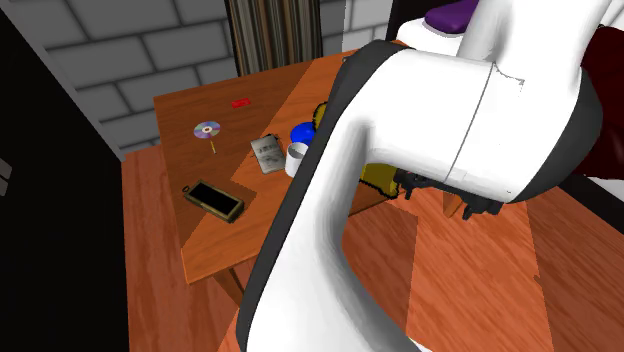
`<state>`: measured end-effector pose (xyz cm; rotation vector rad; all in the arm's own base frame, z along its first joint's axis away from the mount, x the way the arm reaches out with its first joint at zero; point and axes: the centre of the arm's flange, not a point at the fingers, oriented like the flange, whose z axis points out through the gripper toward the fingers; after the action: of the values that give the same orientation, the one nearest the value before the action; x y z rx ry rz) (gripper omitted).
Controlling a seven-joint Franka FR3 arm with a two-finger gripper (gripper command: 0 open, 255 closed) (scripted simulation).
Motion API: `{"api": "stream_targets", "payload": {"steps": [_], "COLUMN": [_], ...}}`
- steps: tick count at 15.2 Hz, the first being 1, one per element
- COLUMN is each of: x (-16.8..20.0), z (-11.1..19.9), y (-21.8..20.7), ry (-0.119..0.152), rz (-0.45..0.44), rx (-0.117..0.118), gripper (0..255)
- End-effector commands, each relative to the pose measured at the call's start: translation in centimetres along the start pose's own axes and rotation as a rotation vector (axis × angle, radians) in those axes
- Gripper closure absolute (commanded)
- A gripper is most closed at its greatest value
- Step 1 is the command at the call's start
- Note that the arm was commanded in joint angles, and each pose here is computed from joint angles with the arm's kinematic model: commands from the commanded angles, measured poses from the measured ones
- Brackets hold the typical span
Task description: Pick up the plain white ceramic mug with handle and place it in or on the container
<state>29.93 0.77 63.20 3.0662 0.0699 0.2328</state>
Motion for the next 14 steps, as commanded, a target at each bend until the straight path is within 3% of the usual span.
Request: {"api": "stream_targets", "payload": {"steps": [1,14], "x": [0.0,8.1], "z": [0.0,8.6], "y": [0.0,-11.5], "ry": [0.000,-0.020], "rz": [0.000,-0.134], "rx": [0.000,0.080], "gripper": [0,0]}}
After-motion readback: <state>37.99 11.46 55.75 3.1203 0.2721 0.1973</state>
